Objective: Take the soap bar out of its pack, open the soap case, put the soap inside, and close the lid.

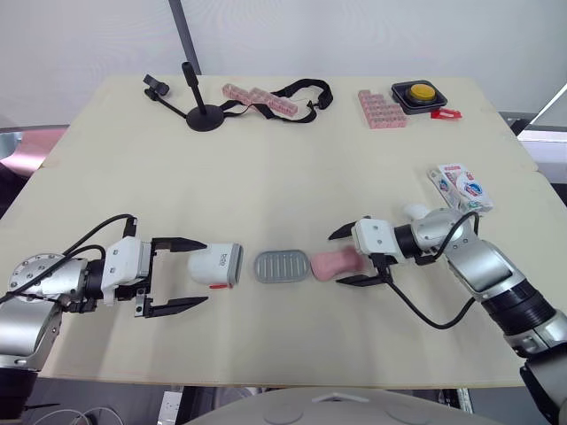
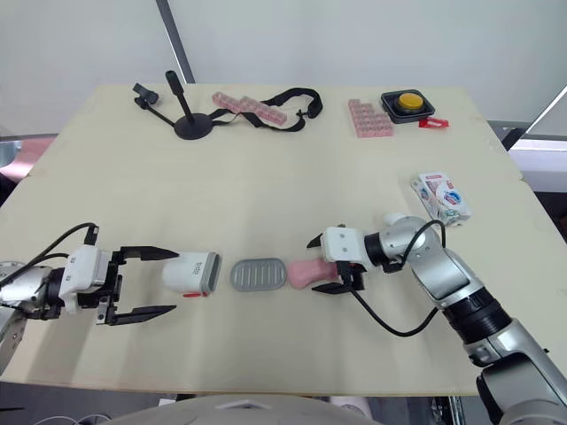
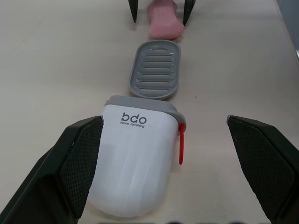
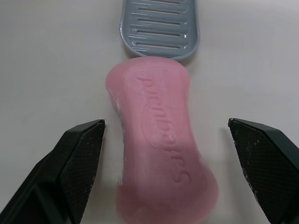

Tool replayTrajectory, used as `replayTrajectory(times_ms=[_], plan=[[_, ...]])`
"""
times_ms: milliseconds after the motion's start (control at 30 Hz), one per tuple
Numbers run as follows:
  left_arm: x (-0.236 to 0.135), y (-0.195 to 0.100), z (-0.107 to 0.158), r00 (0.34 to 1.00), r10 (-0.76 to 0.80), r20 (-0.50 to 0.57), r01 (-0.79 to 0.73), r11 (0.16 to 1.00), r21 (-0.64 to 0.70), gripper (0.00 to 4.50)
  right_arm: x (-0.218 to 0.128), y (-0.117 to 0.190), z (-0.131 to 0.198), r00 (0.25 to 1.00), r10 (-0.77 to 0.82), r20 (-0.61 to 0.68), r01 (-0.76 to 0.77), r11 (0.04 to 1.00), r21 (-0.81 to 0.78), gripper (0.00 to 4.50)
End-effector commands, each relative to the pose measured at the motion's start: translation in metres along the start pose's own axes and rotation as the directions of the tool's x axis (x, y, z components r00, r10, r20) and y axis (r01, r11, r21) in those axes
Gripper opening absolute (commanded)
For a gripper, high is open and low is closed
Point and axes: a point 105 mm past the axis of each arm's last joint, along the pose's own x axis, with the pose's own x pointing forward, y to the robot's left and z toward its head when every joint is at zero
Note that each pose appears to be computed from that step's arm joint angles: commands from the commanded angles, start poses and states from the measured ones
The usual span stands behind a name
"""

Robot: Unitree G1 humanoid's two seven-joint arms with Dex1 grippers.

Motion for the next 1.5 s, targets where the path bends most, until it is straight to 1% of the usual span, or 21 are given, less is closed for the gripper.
replayTrajectory(times_ms=[33, 167, 300, 333, 367, 467, 633, 733, 900, 967, 1100, 1200, 1333, 1500], plan=[[0.000, 0.002, 0.009, 1.000, 0.014, 0.022, -0.015, 0.999, 0.032, 4.49, -0.001, -0.003, 0.008, 1.000, 0.027, -0.006, -0.027, 0.996, -0.084, 4.50], [0.003, 0.000, 0.009, 1.000, 0.016, 0.027, -0.017, 0.999, 0.030, 4.49, 0.001, -0.004, 0.008, 0.998, 0.053, -0.015, -0.055, 0.992, -0.116, 4.50], [0.006, 0.000, 0.009, 0.999, 0.020, 0.031, -0.021, 0.999, 0.028, 4.50, 0.003, -0.003, 0.008, 0.997, 0.073, -0.023, -0.075, 0.990, -0.123, 3.36], [0.006, 0.000, 0.009, 0.999, 0.021, 0.032, -0.022, 0.999, 0.027, 4.50, 0.004, -0.002, 0.007, 0.997, 0.078, -0.027, -0.080, 0.989, -0.122, 2.83], [0.007, 0.000, 0.009, 0.999, 0.022, 0.033, -0.023, 0.999, 0.026, 4.50, 0.004, -0.001, 0.006, 0.996, 0.081, -0.028, -0.084, 0.990, -0.116, 2.67], [0.007, 0.000, 0.009, 0.999, 0.025, 0.033, -0.026, 0.999, 0.026, 4.50, 0.004, -0.001, 0.004, 0.996, 0.081, -0.032, -0.085, 0.990, -0.116, 1.72], [0.007, 0.000, 0.009, 0.999, 0.030, 0.029, -0.030, 0.999, 0.025, 4.50, 0.003, -0.002, 0.006, 0.997, 0.077, -0.027, -0.080, 0.989, -0.125, 1.69], [0.007, 0.001, 0.008, 0.999, 0.031, 0.026, -0.031, 0.999, 0.024, 4.50, 0.000, -0.004, 0.013, 0.998, 0.065, -0.005, -0.065, 0.988, -0.140, 1.69], [0.003, 0.006, 0.005, 0.999, 0.050, 0.016, -0.050, 0.999, 0.019, 4.50, -0.009, -0.015, 0.040, 0.998, 0.016, 0.066, -0.007, 0.991, -0.137, 1.69], [0.000, 0.008, 0.005, 0.998, 0.056, 0.012, -0.056, 0.998, 0.018, 4.50, -0.007, -0.017, 0.054, 0.996, 0.004, 0.084, 0.008, 0.990, -0.139, 1.69], [-0.003, 0.013, 0.004, 0.998, 0.063, 0.009, -0.064, 0.998, 0.024, 4.50, 0.006, -0.020, 0.080, 0.992, -0.023, 0.125, 0.037, 0.994, -0.107, 1.69], [-0.002, 0.016, 0.004, 0.997, 0.069, 0.014, -0.070, 0.997, 0.021, 4.50, 0.017, -0.018, 0.089, 0.992, -0.029, 0.121, 0.040, 0.995, -0.094, 1.69], [0.002, 0.015, 0.004, 0.997, 0.069, 0.022, -0.070, 0.998, 0.010, 4.50, 0.035, -0.019, 0.094, 0.994, -0.047, 0.094, 0.053, 0.997, -0.060, 1.69], [0.007, 0.013, 0.005, 0.997, 0.065, 0.029, -0.065, 0.998, 0.001, 4.50, 0.051, -0.014, 0.096, 0.997, -0.033, 0.064, 0.035, 0.999, -0.021, 1.69]])
